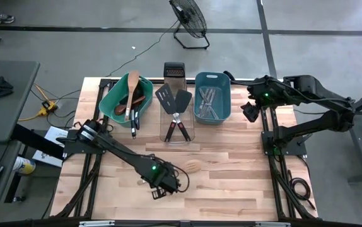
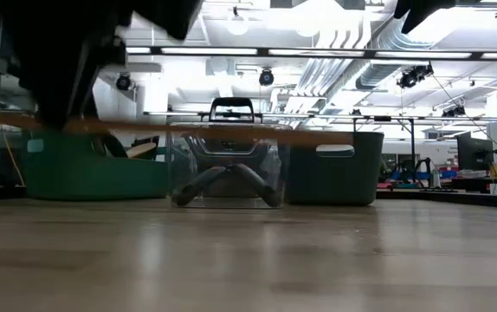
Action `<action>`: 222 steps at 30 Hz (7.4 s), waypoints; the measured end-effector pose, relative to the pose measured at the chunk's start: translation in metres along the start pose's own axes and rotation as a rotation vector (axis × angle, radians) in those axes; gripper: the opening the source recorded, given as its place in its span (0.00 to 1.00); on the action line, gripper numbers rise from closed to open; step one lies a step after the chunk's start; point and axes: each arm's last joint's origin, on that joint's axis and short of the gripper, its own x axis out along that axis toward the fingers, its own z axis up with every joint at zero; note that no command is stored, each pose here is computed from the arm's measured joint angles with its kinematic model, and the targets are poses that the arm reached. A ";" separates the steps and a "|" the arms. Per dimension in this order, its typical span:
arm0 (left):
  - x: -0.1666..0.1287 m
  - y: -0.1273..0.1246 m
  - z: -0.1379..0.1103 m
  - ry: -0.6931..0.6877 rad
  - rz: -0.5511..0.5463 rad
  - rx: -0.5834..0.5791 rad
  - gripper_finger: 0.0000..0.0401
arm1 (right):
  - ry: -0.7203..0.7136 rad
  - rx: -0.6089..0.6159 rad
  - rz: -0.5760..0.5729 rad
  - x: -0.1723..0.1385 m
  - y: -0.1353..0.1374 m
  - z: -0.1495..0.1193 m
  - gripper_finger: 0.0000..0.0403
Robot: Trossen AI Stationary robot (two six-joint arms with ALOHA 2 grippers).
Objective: Pick & Place Kitchen Items
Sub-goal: Put the wooden spatula into the green bin, then return to Home Position
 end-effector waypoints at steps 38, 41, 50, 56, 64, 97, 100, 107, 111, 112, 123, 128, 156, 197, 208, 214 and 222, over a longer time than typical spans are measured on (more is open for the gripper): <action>-0.126 0.054 0.056 -0.485 0.098 -0.519 0.20 | -0.290 -0.350 0.256 -0.046 -0.029 -0.043 0.66; -0.132 0.064 0.064 -0.508 0.110 -0.517 0.20 | -0.318 -0.335 0.321 -0.038 -0.036 -0.065 0.66; -0.136 0.091 0.081 -0.515 0.139 -0.532 0.20 | -0.426 -0.229 0.585 0.008 -0.043 -0.117 0.66; -0.143 0.108 0.082 -0.508 0.159 -0.553 0.20 | -0.497 -0.157 0.706 0.052 -0.040 -0.138 0.66; -0.164 0.137 0.071 -0.530 0.196 -0.597 0.20 | -0.477 -0.064 0.855 0.086 -0.033 -0.151 0.66; -0.112 0.318 -0.004 -0.196 0.470 -0.868 0.20 | -0.741 0.263 0.693 0.145 -0.030 -0.152 0.66; -0.096 0.318 -0.016 -0.207 0.457 -0.911 0.20 | -0.749 0.275 0.674 0.145 -0.031 -0.152 0.66; -0.055 0.325 -0.029 -0.224 0.415 -1.014 0.20 | -0.744 0.266 0.649 0.147 -0.031 -0.153 0.66; -0.034 0.328 -0.030 -0.202 0.384 -1.034 0.20 | -0.719 0.257 0.653 0.148 -0.030 -0.153 0.66; -0.028 0.328 -0.030 -0.201 0.377 -1.038 0.20 | -0.708 0.253 0.657 0.149 -0.030 -0.154 0.66; -0.002 0.326 -0.039 -0.147 0.363 -1.071 0.23 | -0.584 0.290 0.701 0.154 -0.029 -0.159 0.66; 0.003 0.326 -0.039 -0.155 0.353 -1.073 0.24 | -0.563 0.271 0.699 0.156 -0.029 -0.161 0.66; -0.090 0.301 -0.036 -0.818 0.164 -0.550 0.46 | -0.632 0.111 0.847 0.145 -0.025 -0.157 0.66; -0.061 0.199 -0.082 -1.439 -0.316 -0.334 0.46 | -0.999 -0.103 0.789 0.138 -0.022 -0.177 0.66; -0.056 0.199 -0.083 -1.462 -0.354 -0.347 0.46 | -0.973 -0.145 0.726 0.154 -0.021 -0.185 0.66; -0.056 0.197 -0.083 -1.447 -0.393 -0.304 0.46 | -0.793 -0.020 0.768 0.164 -0.020 -0.190 0.66; -0.055 0.197 -0.083 -1.446 -0.366 -0.274 0.46 | -0.824 0.145 0.674 0.165 -0.023 -0.186 0.66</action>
